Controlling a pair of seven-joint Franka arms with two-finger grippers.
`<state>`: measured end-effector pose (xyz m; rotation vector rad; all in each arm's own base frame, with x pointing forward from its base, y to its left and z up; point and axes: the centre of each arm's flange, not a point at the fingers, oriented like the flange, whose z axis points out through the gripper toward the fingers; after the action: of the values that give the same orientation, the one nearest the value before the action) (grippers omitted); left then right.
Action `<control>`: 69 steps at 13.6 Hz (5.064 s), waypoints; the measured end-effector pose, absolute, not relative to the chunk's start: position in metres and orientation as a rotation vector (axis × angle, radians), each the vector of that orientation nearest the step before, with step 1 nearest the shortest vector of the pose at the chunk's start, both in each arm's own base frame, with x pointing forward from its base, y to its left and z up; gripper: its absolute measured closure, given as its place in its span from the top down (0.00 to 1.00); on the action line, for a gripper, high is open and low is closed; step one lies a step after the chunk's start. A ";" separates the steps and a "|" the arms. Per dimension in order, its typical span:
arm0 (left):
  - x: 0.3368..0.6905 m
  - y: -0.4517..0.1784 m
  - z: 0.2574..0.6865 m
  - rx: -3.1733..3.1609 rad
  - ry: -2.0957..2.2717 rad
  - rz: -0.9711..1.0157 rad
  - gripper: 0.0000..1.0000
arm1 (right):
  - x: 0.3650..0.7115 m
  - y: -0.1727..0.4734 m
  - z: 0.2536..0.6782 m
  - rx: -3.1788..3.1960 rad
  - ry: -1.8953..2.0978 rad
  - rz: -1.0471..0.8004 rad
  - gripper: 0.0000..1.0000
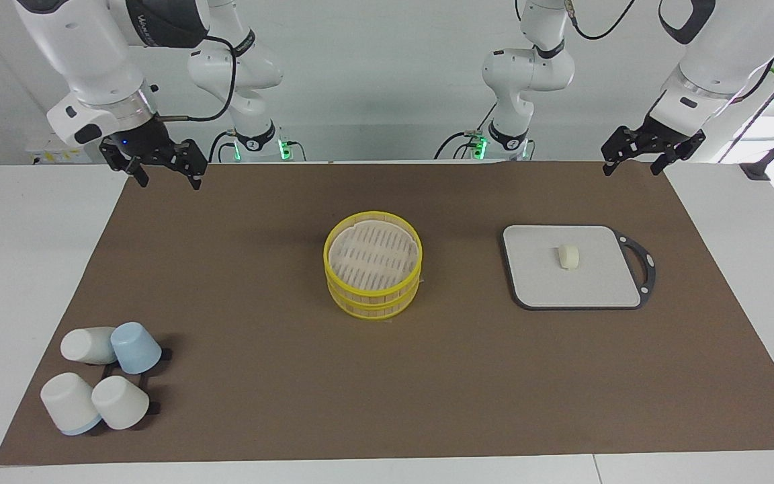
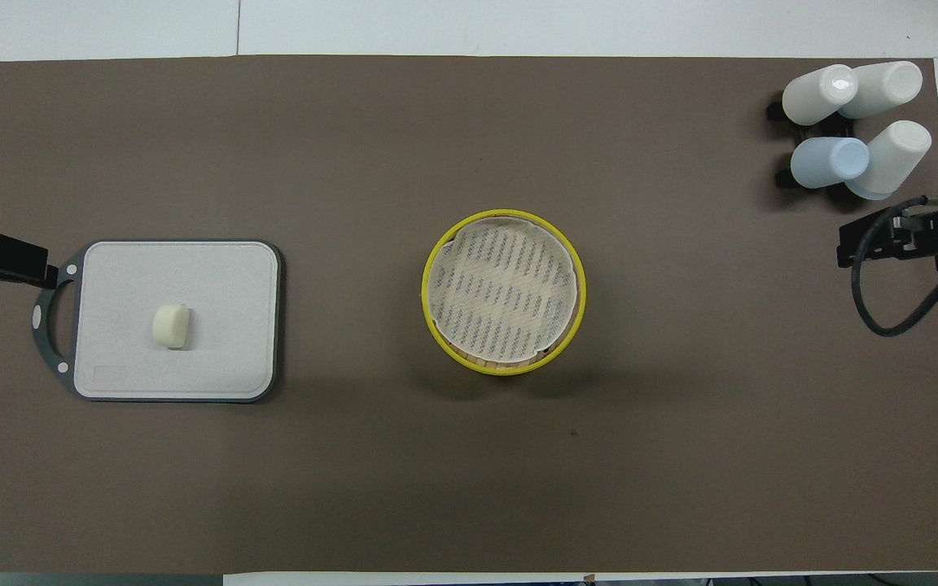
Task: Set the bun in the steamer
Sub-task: 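Grasp the steamer lid with the right gripper while the left gripper grasps the bun, then lift the lid aside with the right gripper while the left gripper raises the bun, then lower the white bun into the open steamer with the left gripper and release, then set the lid back on the steamer with the right gripper while the left gripper withdraws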
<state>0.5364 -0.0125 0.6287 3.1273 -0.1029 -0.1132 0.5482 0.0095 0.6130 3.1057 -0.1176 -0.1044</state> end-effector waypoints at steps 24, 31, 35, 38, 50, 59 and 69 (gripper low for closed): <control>0.496 0.006 0.326 3.124 -0.295 0.024 1.00 | 0.576 0.456 0.407 3.211 0.073 0.127 1.00; 0.503 0.006 0.308 3.132 -0.302 0.067 0.67 | 0.562 0.456 0.387 3.175 0.101 0.078 0.55; 0.504 0.006 0.309 3.132 -0.303 0.070 0.25 | 0.562 0.450 0.402 3.153 0.093 0.046 0.12; 0.513 0.006 0.326 3.127 -0.299 0.027 0.25 | 0.582 0.402 0.450 3.090 0.130 -0.016 0.10; 0.521 -0.403 0.449 2.978 0.305 0.120 0.27 | 0.601 -0.041 0.581 2.943 0.450 -0.463 0.09; 0.483 -0.461 0.335 2.990 0.306 0.132 0.39 | 0.605 -0.074 0.570 2.953 0.385 -0.419 0.09; 0.542 -0.168 0.566 3.040 0.274 -0.025 1.00 | 0.613 0.060 0.573 3.066 0.384 -0.255 0.09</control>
<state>0.5415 -0.1681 0.5660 3.0399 0.2740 -0.0251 0.6134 0.0601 0.5731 3.0664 0.3843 -0.2548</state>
